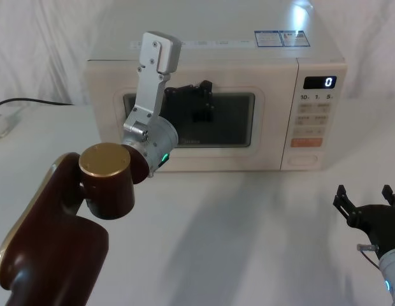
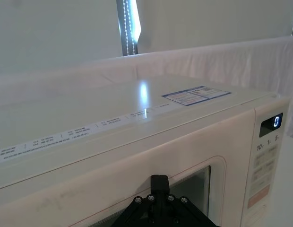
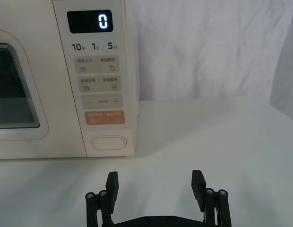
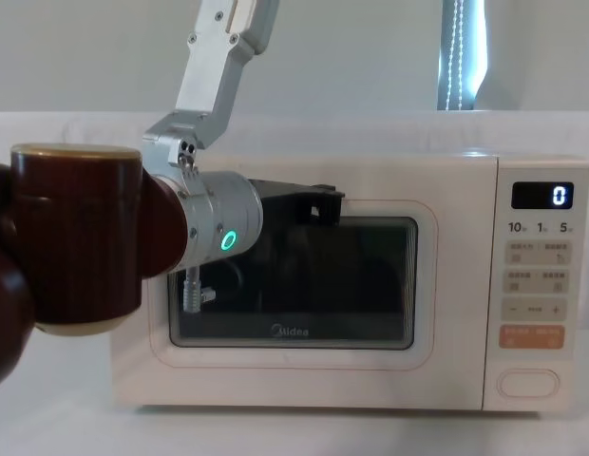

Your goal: Press the button to open the microwave door with one hand; close the microwave door with the other hand.

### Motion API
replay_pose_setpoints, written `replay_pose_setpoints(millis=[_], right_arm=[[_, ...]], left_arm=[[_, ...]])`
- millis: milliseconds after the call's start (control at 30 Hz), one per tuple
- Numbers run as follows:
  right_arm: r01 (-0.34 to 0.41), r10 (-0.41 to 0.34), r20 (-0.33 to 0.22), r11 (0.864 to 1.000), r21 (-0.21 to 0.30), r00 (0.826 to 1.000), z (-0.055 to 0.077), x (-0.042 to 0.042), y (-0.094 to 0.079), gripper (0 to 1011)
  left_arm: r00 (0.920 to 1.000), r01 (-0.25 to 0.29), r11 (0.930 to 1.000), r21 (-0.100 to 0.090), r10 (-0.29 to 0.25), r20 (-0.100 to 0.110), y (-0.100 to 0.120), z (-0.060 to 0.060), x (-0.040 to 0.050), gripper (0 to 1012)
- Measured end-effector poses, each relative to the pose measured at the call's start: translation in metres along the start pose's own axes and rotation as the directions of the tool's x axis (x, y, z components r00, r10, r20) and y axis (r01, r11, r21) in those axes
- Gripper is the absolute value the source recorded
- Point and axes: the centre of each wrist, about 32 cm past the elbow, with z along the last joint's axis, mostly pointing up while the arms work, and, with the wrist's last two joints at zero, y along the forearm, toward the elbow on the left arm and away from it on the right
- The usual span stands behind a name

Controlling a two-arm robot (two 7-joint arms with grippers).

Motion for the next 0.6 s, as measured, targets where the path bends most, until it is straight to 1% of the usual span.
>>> replay_pose_setpoints(millis=[133,300,433,500,533,567,600], right_arm=[[0.000,0.000,0.000,1.000,0.000,1.000,0.000,0.0000,0.000,1002],[0.000,0.000,0.000,1.000,0.000,1.000,0.000,0.0000,0.000,1002],[0.000,0.000,0.000,1.000,0.000,1.000,0.000,0.0000,0.000,1002],[0.000,0.000,0.000,1.000,0.000,1.000,0.000,0.0000,0.000,1002],[0.000,0.000,0.000,1.000,0.000,1.000,0.000,0.0000,0.000,1002],[0.000,0.000,0.000,1.000,0.000,1.000,0.000,0.0000,0.000,1002],[0.000,0.000,0.000,1.000,0.000,1.000,0.000,0.0000,0.000,1002]], left_arm=[[0.9999,0.007,0.9999,-0.008,-0.007,-0.010,0.003,0.004,-0.0034,0],[0.9993,0.026,0.9994,-0.021,-0.026,-0.027,0.011,0.008,-0.0100,0],[0.9990,0.032,0.9990,-0.030,-0.033,-0.032,0.020,0.008,-0.0136,0],[0.9990,0.031,0.9991,-0.028,-0.032,-0.031,0.024,0.006,-0.0144,0],[0.9990,0.030,0.9991,-0.029,-0.031,-0.032,0.026,0.006,-0.0147,38],[0.9991,0.024,0.9992,-0.032,-0.025,-0.034,0.030,0.005,-0.0152,38],[0.9991,0.021,0.9993,-0.032,-0.022,-0.035,0.032,0.004,-0.0153,82]])
